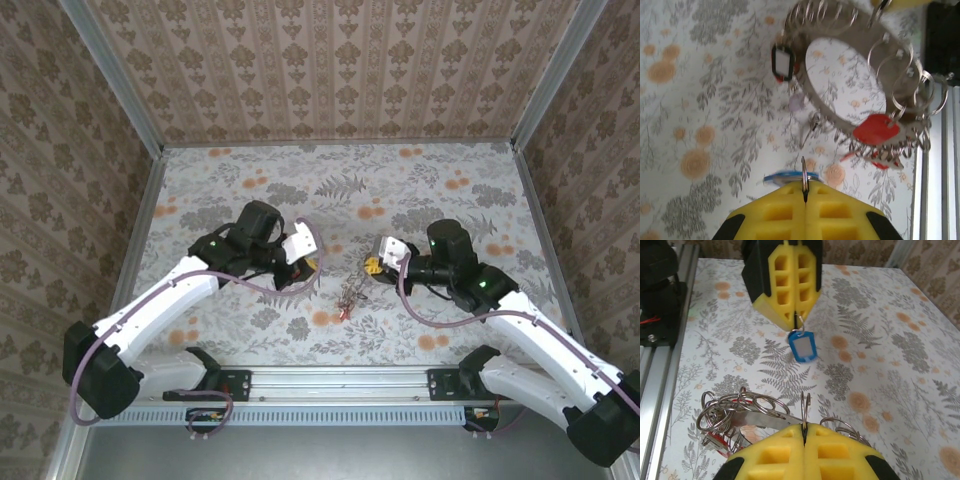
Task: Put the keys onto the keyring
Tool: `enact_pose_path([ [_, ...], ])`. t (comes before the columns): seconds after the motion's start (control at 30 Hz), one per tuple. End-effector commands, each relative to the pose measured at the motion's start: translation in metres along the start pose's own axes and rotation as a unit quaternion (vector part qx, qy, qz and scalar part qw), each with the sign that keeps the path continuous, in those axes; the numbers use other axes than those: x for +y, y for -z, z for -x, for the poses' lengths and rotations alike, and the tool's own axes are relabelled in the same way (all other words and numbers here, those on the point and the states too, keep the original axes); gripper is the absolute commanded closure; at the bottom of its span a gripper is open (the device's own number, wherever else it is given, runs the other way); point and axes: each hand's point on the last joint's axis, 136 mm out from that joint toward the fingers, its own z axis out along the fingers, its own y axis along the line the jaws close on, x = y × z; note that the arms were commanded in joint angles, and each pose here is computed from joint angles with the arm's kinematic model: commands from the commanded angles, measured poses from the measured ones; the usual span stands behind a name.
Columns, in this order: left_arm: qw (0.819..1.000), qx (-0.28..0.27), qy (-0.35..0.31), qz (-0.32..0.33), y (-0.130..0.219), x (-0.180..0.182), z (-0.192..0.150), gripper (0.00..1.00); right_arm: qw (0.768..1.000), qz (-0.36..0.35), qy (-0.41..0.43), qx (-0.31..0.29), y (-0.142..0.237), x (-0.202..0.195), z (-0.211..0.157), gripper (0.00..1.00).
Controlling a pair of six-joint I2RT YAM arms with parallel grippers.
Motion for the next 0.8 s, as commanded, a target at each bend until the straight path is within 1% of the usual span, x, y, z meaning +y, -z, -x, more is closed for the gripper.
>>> enact_pose_path([
  [0.0, 0.994, -0.064, -0.086, -0.012, 0.008, -0.014, 0.023, 1.0, 0.997, 0.032, 0.045, -0.048, 0.0, 0.01, 0.02, 1.0],
  [0.13, 0.988, -0.084, -0.13, -0.006, 0.006, -0.018, 0.031, 1.0, 0.996, 0.053, 0.048, -0.048, -0.002, 0.017, 0.021, 1.0],
  [0.37, 0.982, -0.076, -0.173, -0.02, -0.008, -0.022, 0.036, 1.0, 0.994, 0.076, 0.064, -0.042, -0.01, 0.025, 0.021, 1.0],
  [0.5, 0.973, -0.072, -0.216, -0.039, -0.014, -0.033, 0.034, 1.0, 0.993, 0.082, 0.083, -0.032, -0.016, 0.029, 0.018, 1.0],
  [0.63, 0.966, -0.058, -0.248, -0.046, -0.016, -0.038, 0.026, 1.0, 0.989, 0.083, 0.121, -0.023, -0.021, 0.034, 0.015, 1.0],
  [0.77, 0.963, -0.042, -0.261, -0.057, -0.02, -0.042, 0.017, 1.0, 0.981, 0.075, 0.181, -0.002, -0.024, 0.039, 0.008, 1.0],
])
